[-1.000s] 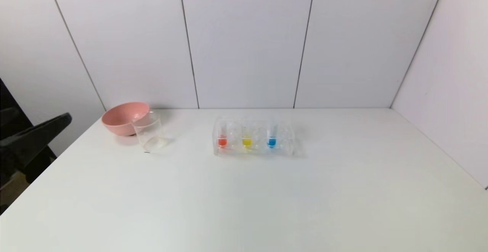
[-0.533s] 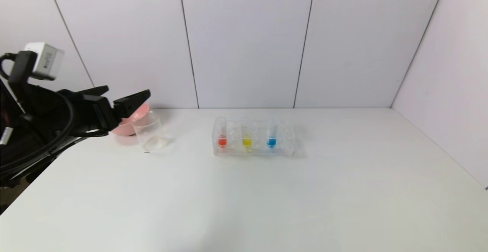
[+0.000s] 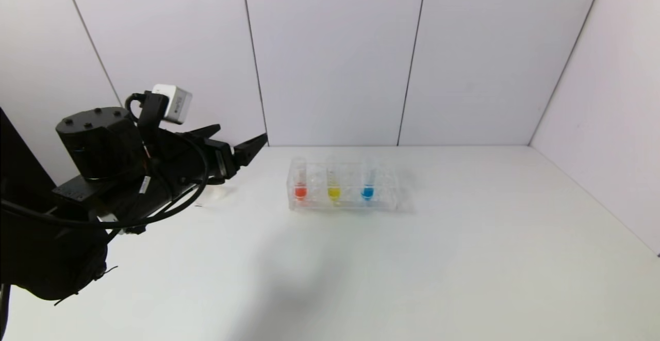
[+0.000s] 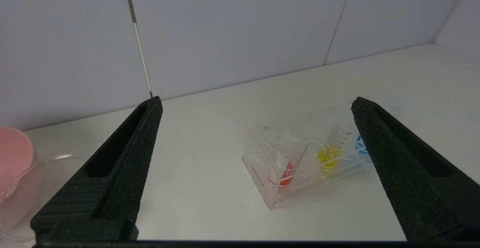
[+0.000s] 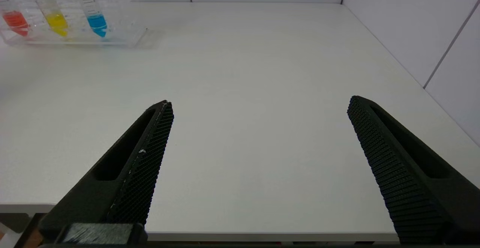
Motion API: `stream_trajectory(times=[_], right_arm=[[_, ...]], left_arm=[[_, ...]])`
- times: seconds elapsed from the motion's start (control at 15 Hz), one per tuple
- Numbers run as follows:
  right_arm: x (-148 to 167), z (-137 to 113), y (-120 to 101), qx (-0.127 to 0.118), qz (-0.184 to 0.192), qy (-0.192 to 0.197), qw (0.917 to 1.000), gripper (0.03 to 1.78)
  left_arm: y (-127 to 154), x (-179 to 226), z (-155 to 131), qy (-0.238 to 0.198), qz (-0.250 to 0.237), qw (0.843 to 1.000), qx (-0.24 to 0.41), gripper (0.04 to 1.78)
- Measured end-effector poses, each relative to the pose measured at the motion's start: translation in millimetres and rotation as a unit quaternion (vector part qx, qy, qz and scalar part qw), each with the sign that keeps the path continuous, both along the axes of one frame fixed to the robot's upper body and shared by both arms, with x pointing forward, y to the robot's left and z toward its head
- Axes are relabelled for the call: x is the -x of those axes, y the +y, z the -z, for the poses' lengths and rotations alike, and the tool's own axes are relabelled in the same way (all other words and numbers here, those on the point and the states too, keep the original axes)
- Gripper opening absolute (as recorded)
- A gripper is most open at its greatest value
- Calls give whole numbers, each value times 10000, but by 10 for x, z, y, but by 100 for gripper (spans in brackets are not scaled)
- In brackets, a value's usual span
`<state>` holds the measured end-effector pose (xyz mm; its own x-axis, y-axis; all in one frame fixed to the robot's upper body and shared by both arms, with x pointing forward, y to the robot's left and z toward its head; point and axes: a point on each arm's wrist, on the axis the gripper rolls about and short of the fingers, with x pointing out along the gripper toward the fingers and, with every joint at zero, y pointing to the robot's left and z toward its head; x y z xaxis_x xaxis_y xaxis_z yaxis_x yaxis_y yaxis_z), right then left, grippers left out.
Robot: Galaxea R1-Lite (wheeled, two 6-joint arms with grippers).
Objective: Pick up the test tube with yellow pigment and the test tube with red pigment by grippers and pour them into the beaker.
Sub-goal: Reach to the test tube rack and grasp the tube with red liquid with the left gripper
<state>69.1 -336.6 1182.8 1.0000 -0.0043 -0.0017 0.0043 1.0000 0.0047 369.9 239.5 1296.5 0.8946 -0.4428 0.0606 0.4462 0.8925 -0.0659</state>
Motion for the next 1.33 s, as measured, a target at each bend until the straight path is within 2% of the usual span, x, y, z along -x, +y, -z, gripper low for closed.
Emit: stream_trajectory(times=[0.33,0.73,1.13,1.33], right_arm=[[0,0,0,0,0,0,10000,170],[0,0,0,2,2,0,10000,170],[0,0,0,2,2,0,10000,170],[0,0,0,0,2,0,10000,170]], left_arm=[[-241,-88,203,143,142,9998,39,176],[-559,-161,435,351,66,9993,110,176],[-844,-222,655,342,-503,9982,-10,176],[-915,-248,740,414,-635,9971,-63,176]])
